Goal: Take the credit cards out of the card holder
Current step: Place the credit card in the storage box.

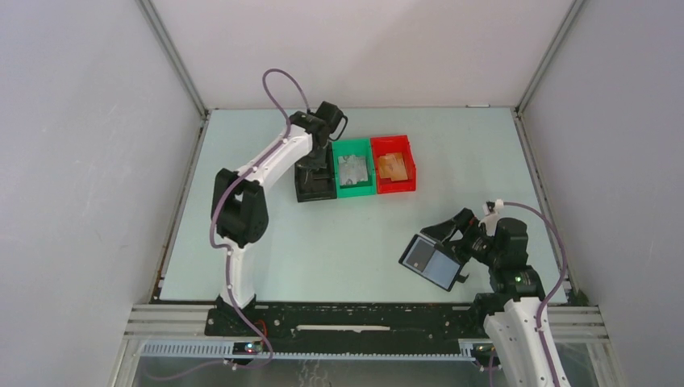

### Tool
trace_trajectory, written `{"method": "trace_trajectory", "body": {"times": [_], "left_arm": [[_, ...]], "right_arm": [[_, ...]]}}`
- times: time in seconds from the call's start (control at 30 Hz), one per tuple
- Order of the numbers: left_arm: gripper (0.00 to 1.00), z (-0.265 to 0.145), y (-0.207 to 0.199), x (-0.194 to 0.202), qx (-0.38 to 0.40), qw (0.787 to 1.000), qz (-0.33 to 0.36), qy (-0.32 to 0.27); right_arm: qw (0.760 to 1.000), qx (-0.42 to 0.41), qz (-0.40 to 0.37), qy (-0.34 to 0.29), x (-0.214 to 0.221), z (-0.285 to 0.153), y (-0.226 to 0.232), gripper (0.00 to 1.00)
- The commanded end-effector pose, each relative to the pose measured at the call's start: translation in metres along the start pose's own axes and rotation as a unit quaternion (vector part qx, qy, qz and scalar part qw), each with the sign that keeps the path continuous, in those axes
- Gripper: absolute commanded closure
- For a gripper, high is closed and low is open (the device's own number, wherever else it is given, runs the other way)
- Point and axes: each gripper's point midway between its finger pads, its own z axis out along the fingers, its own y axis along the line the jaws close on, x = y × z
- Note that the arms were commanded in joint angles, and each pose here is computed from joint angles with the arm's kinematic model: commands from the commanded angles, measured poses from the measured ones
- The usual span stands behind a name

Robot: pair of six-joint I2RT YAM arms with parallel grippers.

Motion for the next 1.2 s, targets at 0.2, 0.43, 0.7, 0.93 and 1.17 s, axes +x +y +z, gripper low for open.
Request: {"method": "trace_trajectory", "body": {"times": [0.2,0.43,0.7,0.93,1.17], "left_arm": [[0.92,0.011,-0.004,-0.028,-0.025,0.998,-0.027,-0.048],[0.78,0.014,-0.012,-0.033,-0.015,0.999,-0.026,-0.039],[0.78,-0.058,-0.029,-0.038,0.097,0.989,-0.046,-0.098],[0.69,-0.115,-0.066,-0.013,0.233,0.964,-0.035,-0.125],[0.69,-0.133,-0.120,0.041,0.327,0.942,0.000,-0.081]], "right_arm": [[1.000,-0.008,-0.018,-0.011,-0.005,-0.004,0.009,0.00],[1.000,-0.010,-0.018,-0.014,-0.003,-0.007,0.009,0.00],[1.000,0.000,-0.019,-0.018,-0.004,-0.007,0.005,0.00],[0.999,0.027,-0.021,-0.025,-0.007,-0.005,-0.007,0.01],[0.992,0.123,-0.005,-0.026,-0.004,-0.005,-0.047,0.09]]}}
